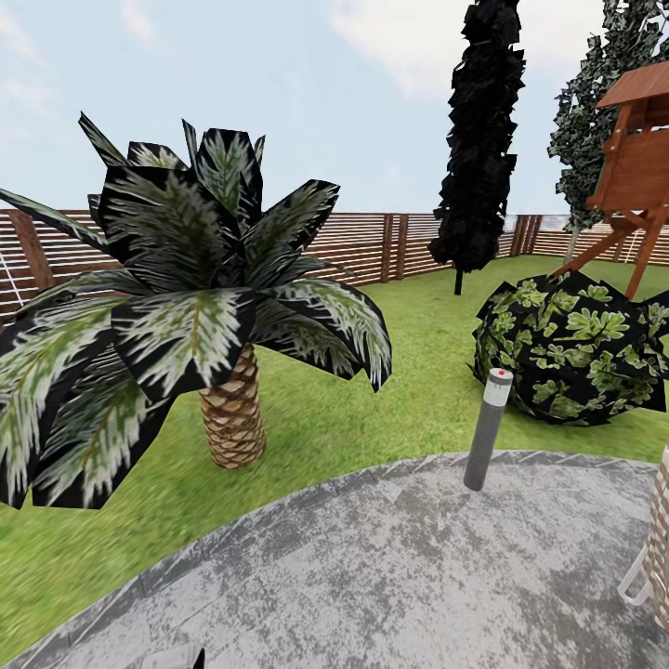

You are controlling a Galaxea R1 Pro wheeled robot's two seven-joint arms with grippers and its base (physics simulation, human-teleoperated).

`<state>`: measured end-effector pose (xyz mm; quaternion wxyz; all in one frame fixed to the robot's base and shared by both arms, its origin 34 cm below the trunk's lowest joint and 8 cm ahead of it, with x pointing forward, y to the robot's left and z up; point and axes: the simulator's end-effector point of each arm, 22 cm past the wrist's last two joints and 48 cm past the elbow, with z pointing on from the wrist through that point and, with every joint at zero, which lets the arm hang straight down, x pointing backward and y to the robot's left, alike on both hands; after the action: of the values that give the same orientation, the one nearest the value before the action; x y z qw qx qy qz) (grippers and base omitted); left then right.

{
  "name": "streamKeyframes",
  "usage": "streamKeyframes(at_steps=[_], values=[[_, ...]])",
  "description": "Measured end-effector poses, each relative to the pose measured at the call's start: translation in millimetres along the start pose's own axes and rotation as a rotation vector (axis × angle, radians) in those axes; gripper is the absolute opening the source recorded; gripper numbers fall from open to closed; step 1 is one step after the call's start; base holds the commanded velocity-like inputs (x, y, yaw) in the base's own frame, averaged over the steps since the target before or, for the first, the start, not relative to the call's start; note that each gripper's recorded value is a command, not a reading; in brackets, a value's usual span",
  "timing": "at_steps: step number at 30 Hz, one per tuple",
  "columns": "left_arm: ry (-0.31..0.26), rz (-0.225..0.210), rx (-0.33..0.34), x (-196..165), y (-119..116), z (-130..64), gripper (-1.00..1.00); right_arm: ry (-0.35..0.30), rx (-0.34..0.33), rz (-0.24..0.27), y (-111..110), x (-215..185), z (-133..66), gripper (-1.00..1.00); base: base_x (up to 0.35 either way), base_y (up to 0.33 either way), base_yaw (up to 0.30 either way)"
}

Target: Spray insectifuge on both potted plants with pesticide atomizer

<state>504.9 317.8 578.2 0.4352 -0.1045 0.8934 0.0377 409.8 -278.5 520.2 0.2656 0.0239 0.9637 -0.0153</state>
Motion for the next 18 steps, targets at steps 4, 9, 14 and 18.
streamKeyframes(at_steps=[4, 9, 14, 18], values=[[-0.002, 0.000, -0.005, -1.3, 2.2, 0.3, 1.00, -0.004, -0.001, 0.000, 0.7, -1.2, -0.1, 1.00, 0.000, 0.000, 0.000], [-0.001, 0.004, -0.005, -0.8, 3.6, 0.2, 1.00, -0.004, 0.002, -0.001, -1.4, -1.4, 0.0, 1.00, 0.000, 0.000, 0.000], [0.000, 0.015, 0.002, -0.2, 1.3, 0.0, 1.00, -0.001, 0.002, 0.002, -1.3, -0.7, 0.0, 1.00, 0.000, 0.000, 0.000], [0.002, 0.020, 0.005, 1.0, 0.0, -0.2, 1.00, 0.005, 0.001, 0.003, -1.1, 2.2, 0.1, 1.00, -0.009, 0.006, 0.000]])
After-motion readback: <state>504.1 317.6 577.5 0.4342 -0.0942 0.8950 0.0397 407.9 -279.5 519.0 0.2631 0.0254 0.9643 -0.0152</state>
